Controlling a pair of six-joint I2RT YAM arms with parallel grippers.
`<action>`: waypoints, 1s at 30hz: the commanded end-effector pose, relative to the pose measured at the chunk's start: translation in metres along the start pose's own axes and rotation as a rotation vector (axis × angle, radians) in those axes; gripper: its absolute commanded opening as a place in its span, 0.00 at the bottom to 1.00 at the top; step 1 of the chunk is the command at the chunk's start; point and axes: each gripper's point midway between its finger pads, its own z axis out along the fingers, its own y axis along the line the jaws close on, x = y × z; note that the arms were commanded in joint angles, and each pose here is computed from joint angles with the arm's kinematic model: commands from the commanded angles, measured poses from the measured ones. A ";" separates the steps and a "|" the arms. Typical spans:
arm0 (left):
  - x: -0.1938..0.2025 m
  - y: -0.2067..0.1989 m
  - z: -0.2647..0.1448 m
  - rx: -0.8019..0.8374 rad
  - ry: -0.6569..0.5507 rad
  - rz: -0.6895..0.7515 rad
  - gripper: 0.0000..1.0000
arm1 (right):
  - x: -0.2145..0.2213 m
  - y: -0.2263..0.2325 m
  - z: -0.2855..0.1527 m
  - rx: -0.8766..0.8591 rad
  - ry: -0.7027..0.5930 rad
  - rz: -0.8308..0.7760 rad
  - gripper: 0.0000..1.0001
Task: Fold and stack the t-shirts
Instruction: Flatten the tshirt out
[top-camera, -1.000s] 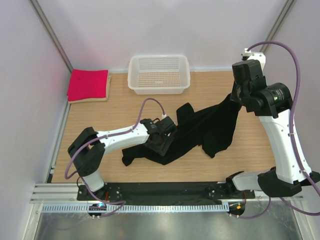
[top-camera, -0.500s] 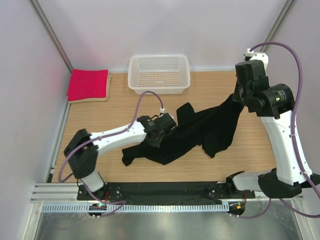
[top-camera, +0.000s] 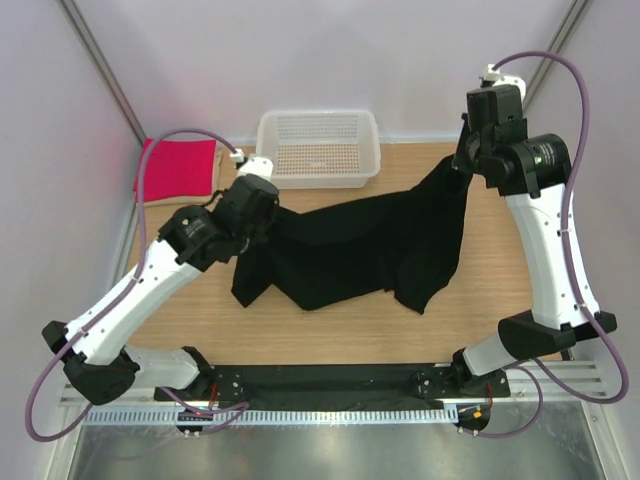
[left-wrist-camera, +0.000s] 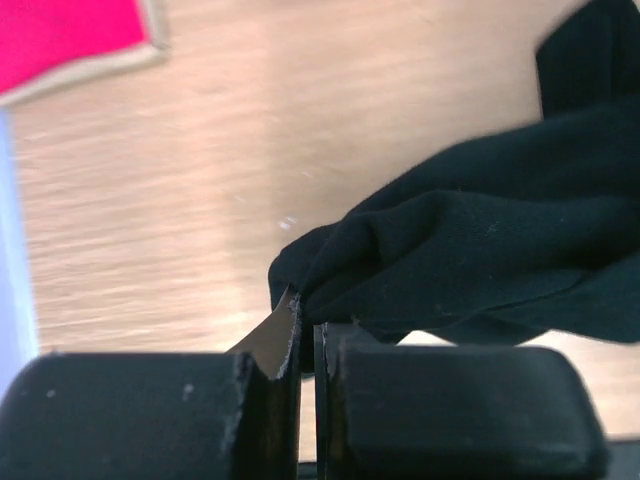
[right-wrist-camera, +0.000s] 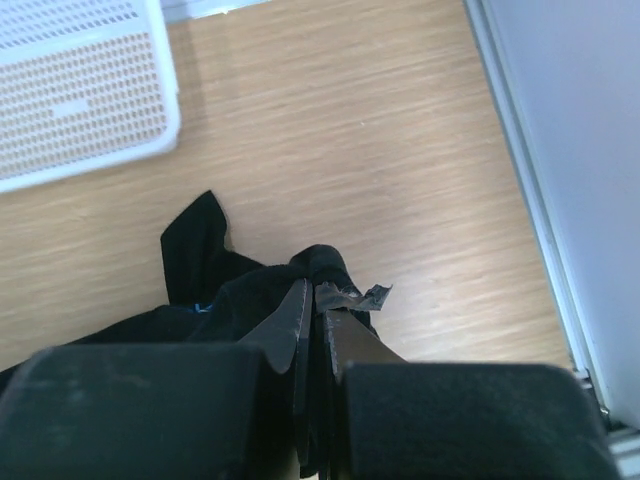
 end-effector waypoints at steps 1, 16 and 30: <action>-0.043 0.050 -0.013 -0.133 -0.123 -0.042 0.00 | -0.052 0.008 -0.014 -0.064 -0.154 0.098 0.01; -0.217 0.086 -0.039 -0.051 -0.593 -0.176 0.00 | -0.148 0.004 -0.048 -0.204 -0.423 0.223 0.01; 0.052 0.040 0.034 0.129 0.011 -0.214 0.00 | 0.210 0.117 -0.040 -0.582 0.525 -0.010 0.02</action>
